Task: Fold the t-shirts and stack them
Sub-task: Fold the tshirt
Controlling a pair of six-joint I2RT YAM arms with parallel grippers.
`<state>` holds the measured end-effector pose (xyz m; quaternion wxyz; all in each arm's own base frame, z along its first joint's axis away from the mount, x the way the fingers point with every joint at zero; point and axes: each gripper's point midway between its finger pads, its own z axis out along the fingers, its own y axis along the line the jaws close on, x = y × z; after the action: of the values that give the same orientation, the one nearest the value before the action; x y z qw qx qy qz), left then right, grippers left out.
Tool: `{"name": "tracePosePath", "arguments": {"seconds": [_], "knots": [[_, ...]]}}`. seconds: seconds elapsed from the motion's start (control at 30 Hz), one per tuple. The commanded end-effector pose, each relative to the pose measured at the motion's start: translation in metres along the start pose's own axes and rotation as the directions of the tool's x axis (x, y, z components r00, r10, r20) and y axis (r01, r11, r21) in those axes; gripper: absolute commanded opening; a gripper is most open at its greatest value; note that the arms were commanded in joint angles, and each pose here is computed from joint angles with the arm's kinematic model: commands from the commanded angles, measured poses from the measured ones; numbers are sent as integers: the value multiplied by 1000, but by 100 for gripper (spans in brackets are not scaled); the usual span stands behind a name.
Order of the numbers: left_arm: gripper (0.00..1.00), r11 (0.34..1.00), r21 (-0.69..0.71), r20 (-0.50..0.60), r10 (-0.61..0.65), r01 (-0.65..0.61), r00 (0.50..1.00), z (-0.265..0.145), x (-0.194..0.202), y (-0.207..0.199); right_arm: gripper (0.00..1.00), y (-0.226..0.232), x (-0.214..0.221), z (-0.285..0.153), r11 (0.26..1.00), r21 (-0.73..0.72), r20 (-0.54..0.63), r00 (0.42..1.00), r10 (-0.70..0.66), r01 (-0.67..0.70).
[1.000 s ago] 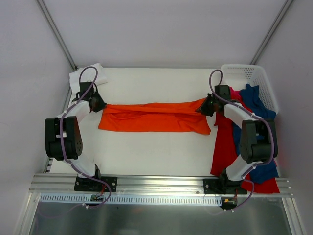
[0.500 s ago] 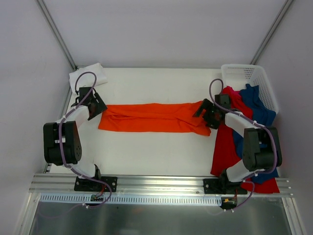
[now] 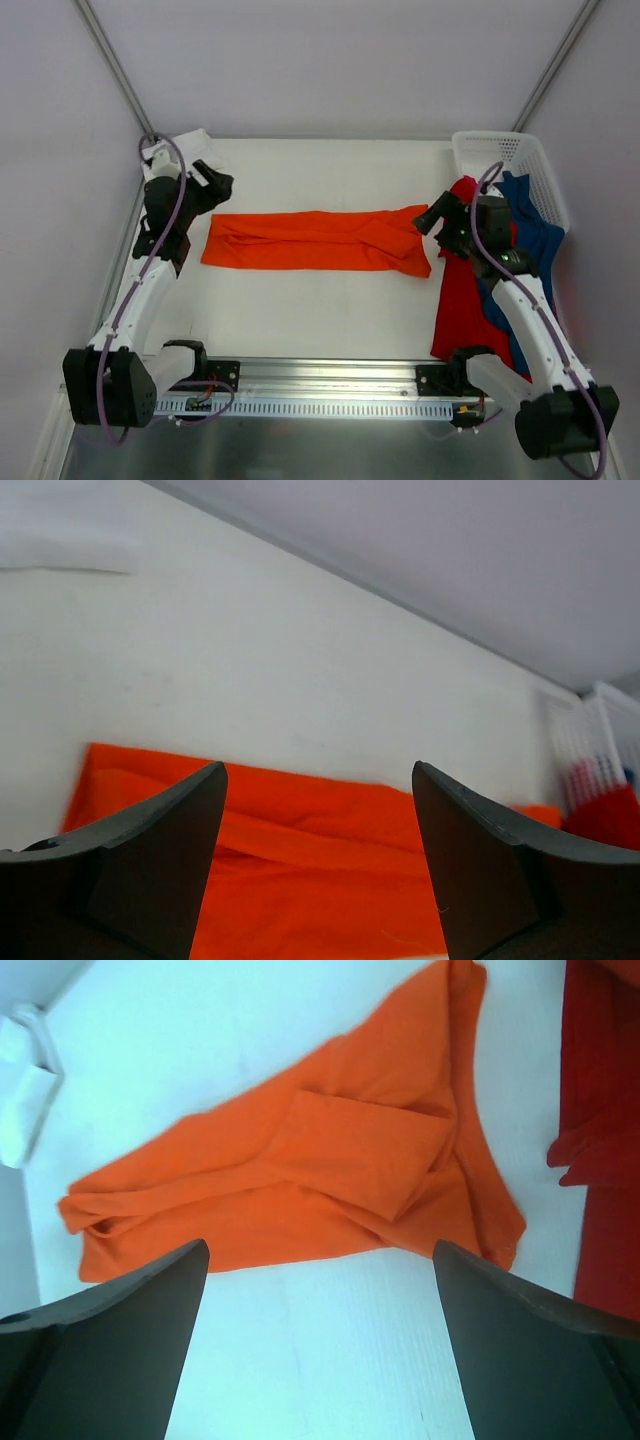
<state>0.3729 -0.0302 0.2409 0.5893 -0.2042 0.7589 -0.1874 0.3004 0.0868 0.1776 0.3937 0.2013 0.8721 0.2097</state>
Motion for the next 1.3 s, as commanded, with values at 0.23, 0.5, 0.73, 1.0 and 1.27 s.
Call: {"name": "tracePosePath", "arguments": {"seconds": [0.23,0.5,0.73,1.0,1.27], "knots": [[66,781,624,-444,381,-25,811,70,153,-202,99,-12,29,-92,998,-70,123,992,6,3],[41,626,749,-595,492,216,635,80,270,-282,99,-38,60,-112,999,-51,117,993,2,4],[37,551,772,-621,543,318,566,60,312,-313,99,-59,79,-112,1000,-4,99,995,0,1],[25,529,770,-636,590,356,497,39,357,-319,99,-66,88,-109,1000,11,85,996,5,-6],[3,656,700,-708,587,281,393,31,420,-283,99,-66,88,-109,1000,3,90,996,13,-13]]}}
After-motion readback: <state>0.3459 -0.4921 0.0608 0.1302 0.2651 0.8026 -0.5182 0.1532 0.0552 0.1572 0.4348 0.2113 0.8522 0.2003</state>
